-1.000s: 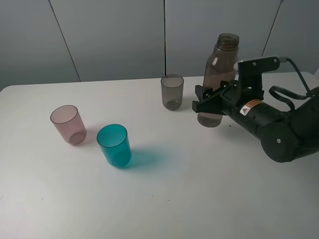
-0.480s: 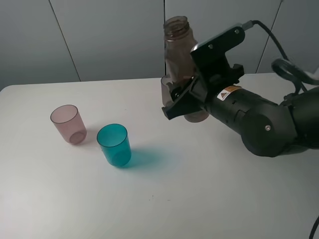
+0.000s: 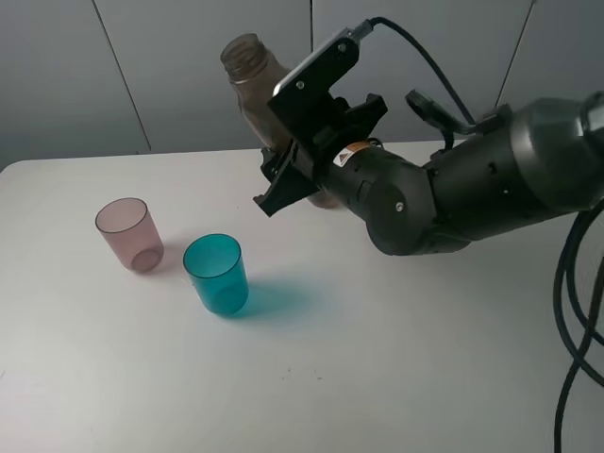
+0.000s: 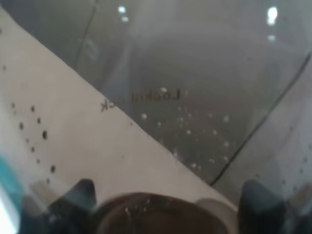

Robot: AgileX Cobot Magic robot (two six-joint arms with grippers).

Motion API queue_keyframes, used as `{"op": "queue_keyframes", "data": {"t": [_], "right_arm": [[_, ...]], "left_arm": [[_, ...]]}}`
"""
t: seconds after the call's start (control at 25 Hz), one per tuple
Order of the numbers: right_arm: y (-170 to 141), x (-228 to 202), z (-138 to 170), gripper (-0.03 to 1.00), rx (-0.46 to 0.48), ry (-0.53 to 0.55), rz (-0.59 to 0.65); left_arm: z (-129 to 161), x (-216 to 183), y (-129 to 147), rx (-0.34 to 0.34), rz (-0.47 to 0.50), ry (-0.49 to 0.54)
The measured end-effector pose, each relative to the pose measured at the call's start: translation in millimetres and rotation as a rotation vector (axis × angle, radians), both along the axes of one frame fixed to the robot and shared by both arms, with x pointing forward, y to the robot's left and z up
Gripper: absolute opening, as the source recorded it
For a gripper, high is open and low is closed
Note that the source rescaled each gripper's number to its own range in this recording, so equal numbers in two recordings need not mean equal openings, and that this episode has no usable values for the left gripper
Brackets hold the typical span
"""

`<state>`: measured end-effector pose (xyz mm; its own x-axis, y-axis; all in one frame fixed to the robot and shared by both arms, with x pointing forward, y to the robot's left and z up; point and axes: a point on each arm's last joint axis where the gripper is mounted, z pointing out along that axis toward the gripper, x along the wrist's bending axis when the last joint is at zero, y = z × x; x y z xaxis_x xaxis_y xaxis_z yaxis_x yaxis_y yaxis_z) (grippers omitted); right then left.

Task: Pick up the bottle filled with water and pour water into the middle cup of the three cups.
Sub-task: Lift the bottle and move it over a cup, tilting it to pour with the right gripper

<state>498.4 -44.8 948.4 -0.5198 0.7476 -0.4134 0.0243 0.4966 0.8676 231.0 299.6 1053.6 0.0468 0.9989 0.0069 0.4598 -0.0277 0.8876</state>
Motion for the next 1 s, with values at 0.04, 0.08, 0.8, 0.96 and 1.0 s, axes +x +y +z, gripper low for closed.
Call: {"op": "queue_keyframes", "data": {"t": [0.04, 0.08, 0.8, 0.96, 1.0], "right_arm": [[4.0, 2.4, 1.0, 0.05, -0.001, -0.01, 0.011], [7.9, 4.1, 0.8, 0.05, -0.009, -0.014, 0.029], [30.6, 26.7, 15.1, 0.05, -0.066, -0.045, 0.267], [25.8, 28.6, 14.8, 0.05, -0.046, -0.06, 0.21], [22.3, 27.5, 14.4, 0.05, -0.04, -0.08, 0.193]], "left_arm": [[0.0, 0.0, 0.0, 0.0, 0.0, 0.0], [0.0, 0.0, 0.0, 0.0, 0.0, 0.0], [0.0, 0.0, 0.0, 0.004, -0.002, 0.0], [0.0, 0.0, 0.0, 0.004, -0.002, 0.0], [0.0, 0.0, 0.0, 0.004, -0.002, 0.0]]}}
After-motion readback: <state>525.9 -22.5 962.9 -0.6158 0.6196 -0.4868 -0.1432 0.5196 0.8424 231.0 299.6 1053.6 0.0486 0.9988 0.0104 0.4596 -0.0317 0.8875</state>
